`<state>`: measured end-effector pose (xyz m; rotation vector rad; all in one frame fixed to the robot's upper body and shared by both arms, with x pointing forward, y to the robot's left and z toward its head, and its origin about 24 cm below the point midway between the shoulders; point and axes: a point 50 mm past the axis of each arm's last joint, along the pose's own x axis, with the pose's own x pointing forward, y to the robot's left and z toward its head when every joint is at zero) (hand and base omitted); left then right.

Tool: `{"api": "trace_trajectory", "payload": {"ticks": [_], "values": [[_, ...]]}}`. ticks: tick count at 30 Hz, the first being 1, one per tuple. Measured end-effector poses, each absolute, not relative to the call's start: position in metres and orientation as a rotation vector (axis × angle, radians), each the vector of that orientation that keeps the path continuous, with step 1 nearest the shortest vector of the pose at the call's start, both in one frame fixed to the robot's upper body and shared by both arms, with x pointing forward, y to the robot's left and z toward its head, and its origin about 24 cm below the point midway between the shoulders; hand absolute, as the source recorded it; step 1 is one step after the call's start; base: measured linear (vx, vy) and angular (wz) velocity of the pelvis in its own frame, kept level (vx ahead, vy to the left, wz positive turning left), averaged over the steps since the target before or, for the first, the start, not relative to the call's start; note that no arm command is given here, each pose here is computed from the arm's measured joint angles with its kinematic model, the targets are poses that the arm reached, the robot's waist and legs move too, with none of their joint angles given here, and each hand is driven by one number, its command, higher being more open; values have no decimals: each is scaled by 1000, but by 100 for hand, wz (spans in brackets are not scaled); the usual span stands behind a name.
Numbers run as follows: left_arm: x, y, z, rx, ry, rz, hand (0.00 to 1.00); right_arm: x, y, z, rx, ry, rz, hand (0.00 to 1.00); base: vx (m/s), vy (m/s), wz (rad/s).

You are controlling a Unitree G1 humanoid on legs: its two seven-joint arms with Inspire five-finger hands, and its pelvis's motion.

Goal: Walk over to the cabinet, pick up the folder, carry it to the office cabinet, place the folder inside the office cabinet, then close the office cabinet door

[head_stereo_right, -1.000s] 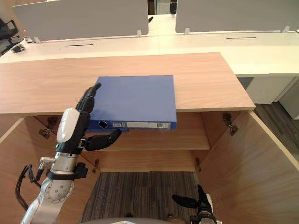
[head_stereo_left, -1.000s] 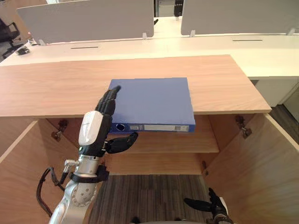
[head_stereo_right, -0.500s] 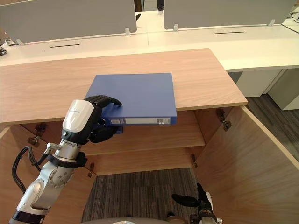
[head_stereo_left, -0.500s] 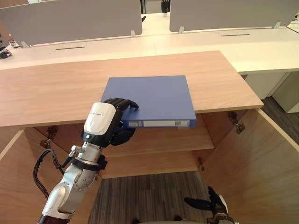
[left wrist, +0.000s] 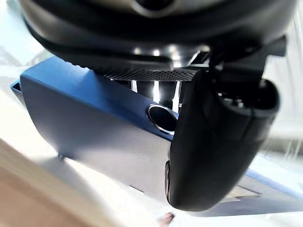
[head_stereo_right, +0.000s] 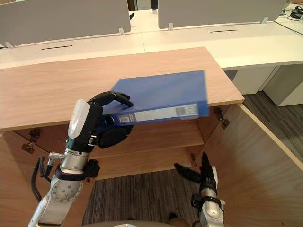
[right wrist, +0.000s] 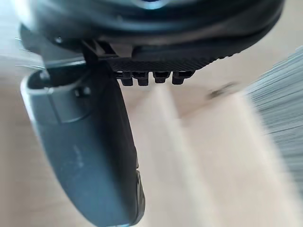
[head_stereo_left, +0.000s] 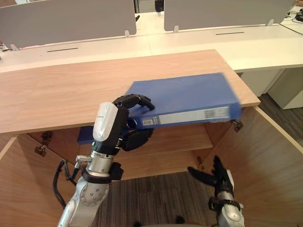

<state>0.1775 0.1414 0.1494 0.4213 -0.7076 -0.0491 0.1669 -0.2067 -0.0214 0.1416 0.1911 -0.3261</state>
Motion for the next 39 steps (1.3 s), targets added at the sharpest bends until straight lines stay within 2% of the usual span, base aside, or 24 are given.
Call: {"api": "trace_trajectory", "payload": {"ticks": [8,12,19,26,27,39], "values": [[167,154,152,-241,-617,-99,0,172,-213,84,247,-312,-302,100,-8,-8,-11],[169,154,146,-420,-554,-173,0,180,-208,121,216,-492,-193,100,1,-9,-6],[171,146,134,-556,-452,-347,0,205,-196,151,82,-597,39,100,-5,-3,0],[174,152,107,-549,-259,-445,0,228,-199,143,-70,-488,213,100,-26,-22,4],[173,154,104,-549,-233,-449,0,230,-199,142,-104,-470,246,0,-13,-21,5],[178,175,93,-442,-167,-420,0,244,-204,130,-176,-337,382,0,-20,-22,9]]}}
